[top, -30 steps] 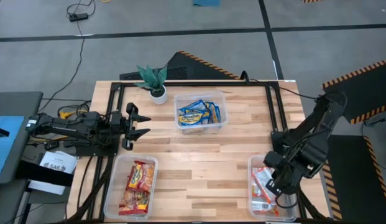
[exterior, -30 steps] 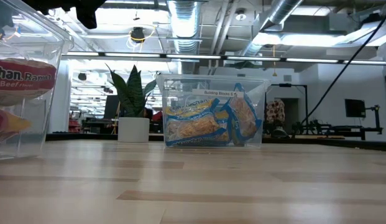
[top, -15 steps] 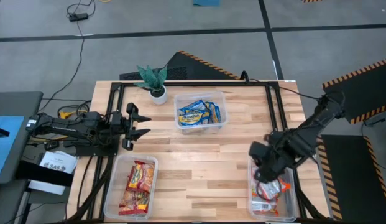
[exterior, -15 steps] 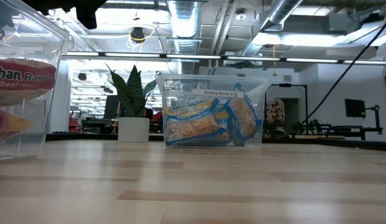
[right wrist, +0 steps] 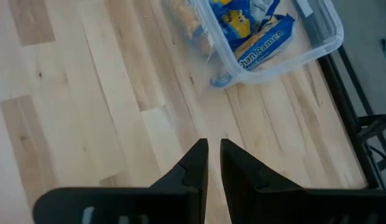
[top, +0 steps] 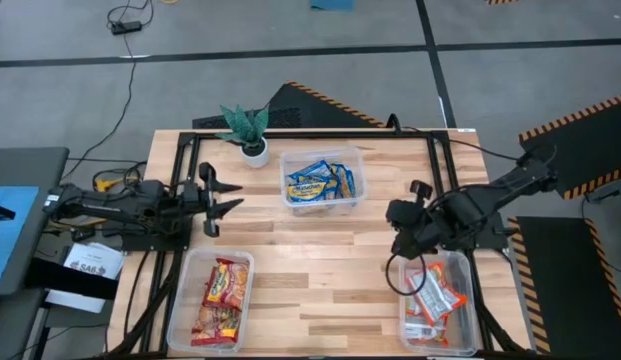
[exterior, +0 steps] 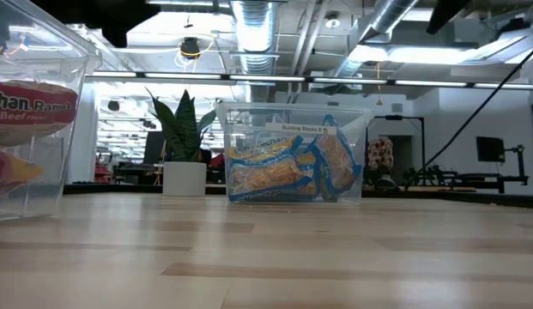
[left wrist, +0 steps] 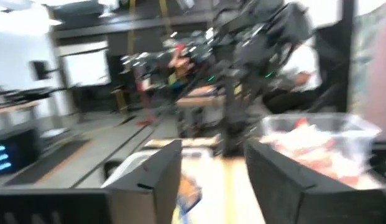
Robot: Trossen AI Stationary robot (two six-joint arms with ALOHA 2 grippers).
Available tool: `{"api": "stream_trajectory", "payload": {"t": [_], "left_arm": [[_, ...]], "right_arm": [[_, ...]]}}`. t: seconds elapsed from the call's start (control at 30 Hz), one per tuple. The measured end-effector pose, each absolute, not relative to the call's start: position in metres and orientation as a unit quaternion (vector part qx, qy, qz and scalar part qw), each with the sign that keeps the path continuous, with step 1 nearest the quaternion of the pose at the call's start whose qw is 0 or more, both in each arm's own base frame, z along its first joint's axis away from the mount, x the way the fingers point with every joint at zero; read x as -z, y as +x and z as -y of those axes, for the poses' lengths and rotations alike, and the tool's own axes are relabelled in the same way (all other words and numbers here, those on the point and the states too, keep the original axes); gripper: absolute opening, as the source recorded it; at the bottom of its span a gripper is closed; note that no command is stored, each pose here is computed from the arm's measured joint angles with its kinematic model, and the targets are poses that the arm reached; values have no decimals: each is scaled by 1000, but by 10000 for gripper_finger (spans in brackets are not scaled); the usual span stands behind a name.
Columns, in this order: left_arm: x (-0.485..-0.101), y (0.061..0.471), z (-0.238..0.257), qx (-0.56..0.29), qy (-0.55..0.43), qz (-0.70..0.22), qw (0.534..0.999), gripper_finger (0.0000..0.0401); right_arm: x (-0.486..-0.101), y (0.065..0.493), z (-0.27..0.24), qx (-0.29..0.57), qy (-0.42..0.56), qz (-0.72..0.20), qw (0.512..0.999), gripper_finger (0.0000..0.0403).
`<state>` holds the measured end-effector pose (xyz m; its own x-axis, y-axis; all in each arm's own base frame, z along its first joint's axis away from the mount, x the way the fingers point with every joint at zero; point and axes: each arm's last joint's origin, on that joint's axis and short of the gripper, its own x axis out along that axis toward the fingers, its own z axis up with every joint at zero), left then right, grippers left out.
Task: Sort Maruchan noodles
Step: Return to Home Position
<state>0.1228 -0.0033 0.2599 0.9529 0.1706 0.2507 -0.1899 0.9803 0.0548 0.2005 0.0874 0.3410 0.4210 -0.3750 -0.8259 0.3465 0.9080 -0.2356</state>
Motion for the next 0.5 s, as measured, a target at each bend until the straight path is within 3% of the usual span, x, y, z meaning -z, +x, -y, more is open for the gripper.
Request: {"api": "stream_trajectory", "payload": {"t": [0.23,0.33,0.5], "left_arm": [[-244,113,-2,-111,64,115,985,19],[-235,109,-2,-77,78,116,987,8],[-221,106,-4,-49,83,101,990,1]], "right_arm": [[-343,184,-85,212,-11,-472,855,30],[-336,173,-83,215,2,-453,865,10],[-316,156,-78,201,31,-415,887,13]]}}
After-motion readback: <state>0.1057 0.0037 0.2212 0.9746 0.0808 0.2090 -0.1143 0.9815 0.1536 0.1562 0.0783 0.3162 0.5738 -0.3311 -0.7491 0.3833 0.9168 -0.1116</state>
